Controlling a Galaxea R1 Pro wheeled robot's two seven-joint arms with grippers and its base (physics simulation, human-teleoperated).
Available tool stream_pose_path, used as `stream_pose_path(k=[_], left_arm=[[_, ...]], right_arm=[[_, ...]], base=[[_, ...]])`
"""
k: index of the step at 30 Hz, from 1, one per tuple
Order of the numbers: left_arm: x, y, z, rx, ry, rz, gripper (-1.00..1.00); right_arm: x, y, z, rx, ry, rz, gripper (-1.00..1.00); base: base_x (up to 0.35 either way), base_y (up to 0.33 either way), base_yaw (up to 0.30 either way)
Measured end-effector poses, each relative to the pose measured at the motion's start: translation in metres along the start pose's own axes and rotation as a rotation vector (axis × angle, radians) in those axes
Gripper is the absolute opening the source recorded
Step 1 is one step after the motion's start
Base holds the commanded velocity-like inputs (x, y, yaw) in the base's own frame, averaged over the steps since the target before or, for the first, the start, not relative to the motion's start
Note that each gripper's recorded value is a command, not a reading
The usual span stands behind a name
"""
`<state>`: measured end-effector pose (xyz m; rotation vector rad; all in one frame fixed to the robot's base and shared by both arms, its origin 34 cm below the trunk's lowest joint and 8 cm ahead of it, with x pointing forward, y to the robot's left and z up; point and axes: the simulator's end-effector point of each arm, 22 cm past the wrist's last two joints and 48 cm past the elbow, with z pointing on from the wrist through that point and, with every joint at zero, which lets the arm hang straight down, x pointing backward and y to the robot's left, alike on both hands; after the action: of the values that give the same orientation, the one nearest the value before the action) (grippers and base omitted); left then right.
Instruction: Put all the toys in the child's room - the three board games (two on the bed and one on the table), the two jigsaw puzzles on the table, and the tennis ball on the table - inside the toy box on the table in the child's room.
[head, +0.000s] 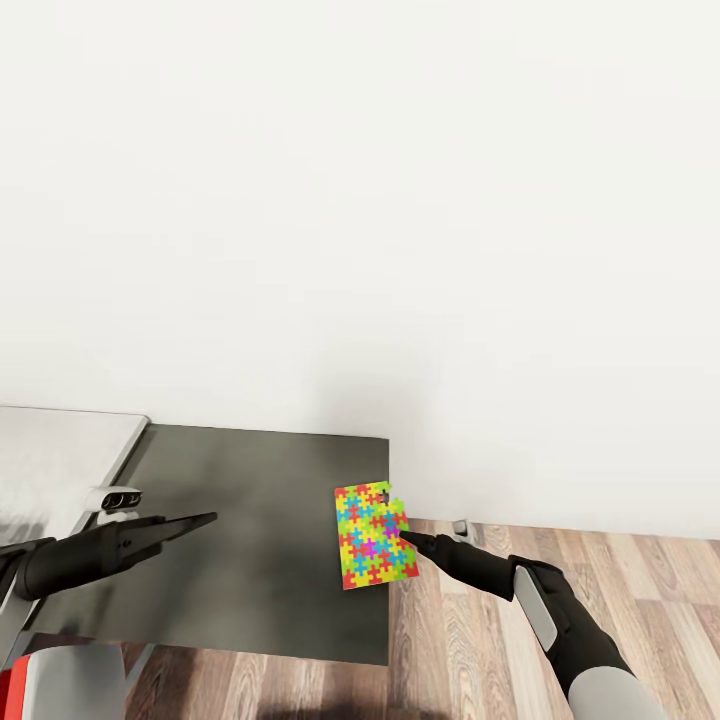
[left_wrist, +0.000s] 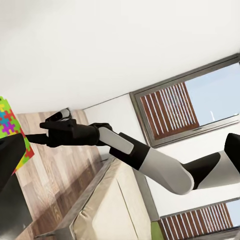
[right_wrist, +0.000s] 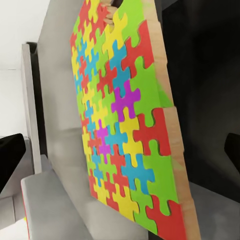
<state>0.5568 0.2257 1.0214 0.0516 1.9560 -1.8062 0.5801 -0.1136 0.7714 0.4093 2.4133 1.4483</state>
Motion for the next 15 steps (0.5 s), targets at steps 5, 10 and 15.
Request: stream_pose_path(k=[5,10,15], left_arm=[[0.0,0.0001,0.0001,0.0,0.0,0.0,1.0],[0.0001,0.0001,0.0,0.0,0.0,0.0,1.0],[0.0001,0.0,0.0002,0.0,0.0,0.0,1.0]], right_arm=[[0.0001,0.0,0.0,-0.001,0.0,0.0,1.0],[-0.0001,0.0003,0.0,-0.001,0.0,0.0,1.0],[0.0001,0.0001,0.0,-0.001,0.0,0.001,1.0]], base=[[0.0,0.001,0.0],[0.0,0.001,0.0],[0.0,0.06,0.0]])
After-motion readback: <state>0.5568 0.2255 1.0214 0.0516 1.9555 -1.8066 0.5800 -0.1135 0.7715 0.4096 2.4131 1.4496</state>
